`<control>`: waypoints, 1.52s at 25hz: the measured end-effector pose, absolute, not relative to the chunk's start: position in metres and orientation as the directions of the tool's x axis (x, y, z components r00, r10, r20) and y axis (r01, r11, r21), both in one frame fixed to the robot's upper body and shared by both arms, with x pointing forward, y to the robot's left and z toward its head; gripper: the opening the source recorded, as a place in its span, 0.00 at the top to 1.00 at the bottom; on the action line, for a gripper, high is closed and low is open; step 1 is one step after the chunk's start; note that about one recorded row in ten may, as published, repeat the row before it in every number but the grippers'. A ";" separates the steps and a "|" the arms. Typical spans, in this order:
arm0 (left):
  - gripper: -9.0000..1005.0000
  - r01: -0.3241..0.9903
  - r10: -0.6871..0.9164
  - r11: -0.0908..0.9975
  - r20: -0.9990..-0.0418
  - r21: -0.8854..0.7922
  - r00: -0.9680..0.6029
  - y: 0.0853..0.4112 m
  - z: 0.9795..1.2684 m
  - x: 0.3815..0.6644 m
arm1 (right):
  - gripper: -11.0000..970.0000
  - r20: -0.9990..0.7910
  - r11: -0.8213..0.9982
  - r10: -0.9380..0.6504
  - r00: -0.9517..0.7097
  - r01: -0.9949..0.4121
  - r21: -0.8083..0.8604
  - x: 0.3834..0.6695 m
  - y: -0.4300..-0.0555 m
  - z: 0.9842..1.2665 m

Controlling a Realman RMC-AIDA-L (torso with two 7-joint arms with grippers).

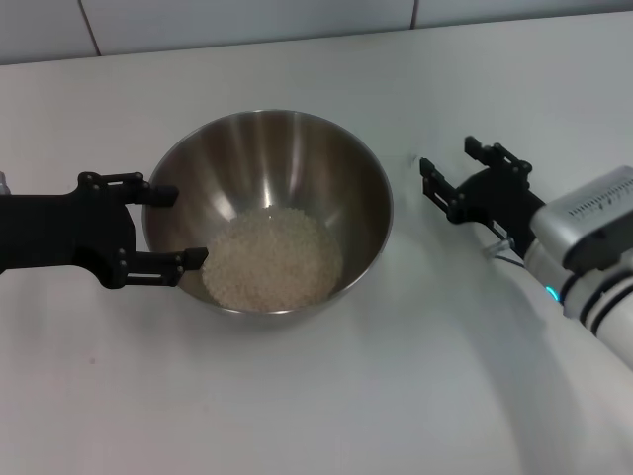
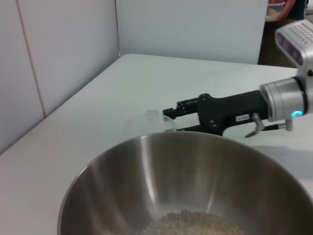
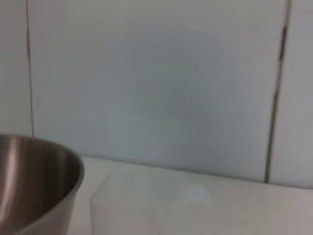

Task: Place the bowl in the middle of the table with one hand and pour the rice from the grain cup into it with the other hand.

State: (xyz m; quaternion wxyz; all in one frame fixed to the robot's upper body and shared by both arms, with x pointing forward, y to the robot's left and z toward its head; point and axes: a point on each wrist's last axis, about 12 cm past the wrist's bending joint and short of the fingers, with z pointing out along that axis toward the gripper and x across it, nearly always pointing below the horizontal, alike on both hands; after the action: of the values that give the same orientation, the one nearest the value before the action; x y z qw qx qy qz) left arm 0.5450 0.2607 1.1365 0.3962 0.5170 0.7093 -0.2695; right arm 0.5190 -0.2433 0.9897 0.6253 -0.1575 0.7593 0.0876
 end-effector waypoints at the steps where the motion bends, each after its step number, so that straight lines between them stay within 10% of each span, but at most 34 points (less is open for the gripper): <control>1: 0.19 0.947 0.520 0.321 -0.841 0.028 -0.152 0.261 1.137 0.545 | 0.41 -0.981 0.940 -0.112 -0.160 -0.338 -0.052 0.513 -0.246 0.989; 8: 0.19 0.946 0.527 0.322 -0.836 0.029 -0.154 0.262 1.136 0.544 | 0.26 -0.992 0.951 0.130 -0.001 -0.284 0.125 0.464 -0.284 1.001; 15: 0.19 0.947 0.532 0.320 -0.833 0.032 -0.152 0.262 1.136 0.544 | 0.16 -0.968 0.777 0.242 0.074 -0.611 0.148 0.451 -0.318 1.039; 38: 0.19 0.947 0.530 0.319 -0.835 0.034 -0.148 0.259 1.140 0.547 | 0.16 -0.917 0.346 -0.315 -0.243 -0.929 0.128 0.571 -0.274 1.127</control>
State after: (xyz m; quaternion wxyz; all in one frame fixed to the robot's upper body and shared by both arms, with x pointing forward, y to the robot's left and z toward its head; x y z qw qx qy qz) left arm 0.5472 0.2593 1.1404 0.3940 0.5201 0.7101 -0.2645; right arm 0.5712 -0.2745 1.1273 0.4261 -0.4435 0.7012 0.3607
